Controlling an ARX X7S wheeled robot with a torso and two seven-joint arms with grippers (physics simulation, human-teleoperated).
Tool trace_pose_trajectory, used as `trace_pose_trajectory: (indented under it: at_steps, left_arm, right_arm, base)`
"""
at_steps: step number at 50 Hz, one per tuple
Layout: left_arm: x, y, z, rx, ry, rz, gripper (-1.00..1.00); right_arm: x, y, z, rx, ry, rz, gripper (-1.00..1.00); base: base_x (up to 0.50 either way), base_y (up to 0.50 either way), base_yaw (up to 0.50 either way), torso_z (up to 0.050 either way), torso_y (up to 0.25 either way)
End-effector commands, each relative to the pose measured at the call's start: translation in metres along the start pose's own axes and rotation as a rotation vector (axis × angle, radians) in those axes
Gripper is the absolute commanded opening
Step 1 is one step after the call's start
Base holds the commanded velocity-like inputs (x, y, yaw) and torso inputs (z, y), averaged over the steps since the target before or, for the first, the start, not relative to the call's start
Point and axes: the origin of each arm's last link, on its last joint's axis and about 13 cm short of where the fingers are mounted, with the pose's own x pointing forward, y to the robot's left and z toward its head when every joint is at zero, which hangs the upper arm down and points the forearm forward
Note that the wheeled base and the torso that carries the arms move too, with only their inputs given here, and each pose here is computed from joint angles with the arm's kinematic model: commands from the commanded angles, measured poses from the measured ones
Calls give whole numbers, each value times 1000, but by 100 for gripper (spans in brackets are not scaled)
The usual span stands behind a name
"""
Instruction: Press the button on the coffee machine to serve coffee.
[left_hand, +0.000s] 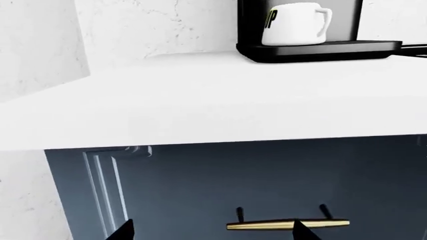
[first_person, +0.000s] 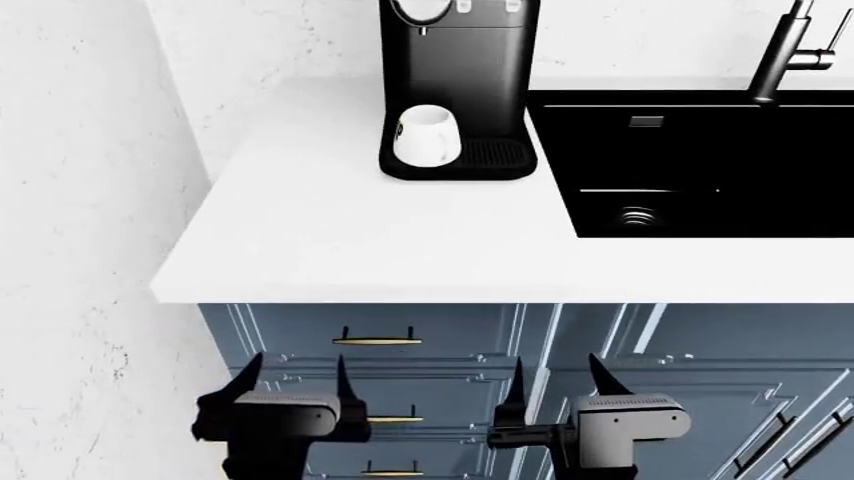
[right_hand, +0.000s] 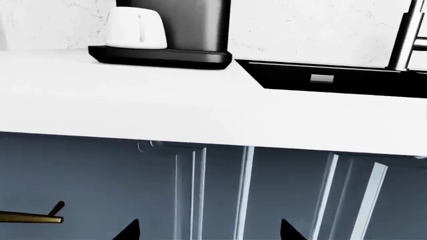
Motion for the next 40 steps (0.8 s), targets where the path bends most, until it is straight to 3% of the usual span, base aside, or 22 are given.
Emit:
trace_pose_trajectory:
  at_steps: [1, 17, 40]
  left_arm:
    - [4, -6, 2, 5, -1, -5, 100]
    - [0, -2, 4, -17, -41, -8, 100]
    - [1, -3, 4, 0, -47, -12, 100]
  right_arm:
    - [0, 0, 0, 2, -2, -1, 100]
    - [0, -1, 0, -4, -4, -3, 100]
    - [0, 0, 1, -8, -3, -6, 100]
  base:
    - [0, 0, 0, 0, 0]
    - [0, 0, 0, 0, 0]
    - [0, 0, 0, 49, 0]
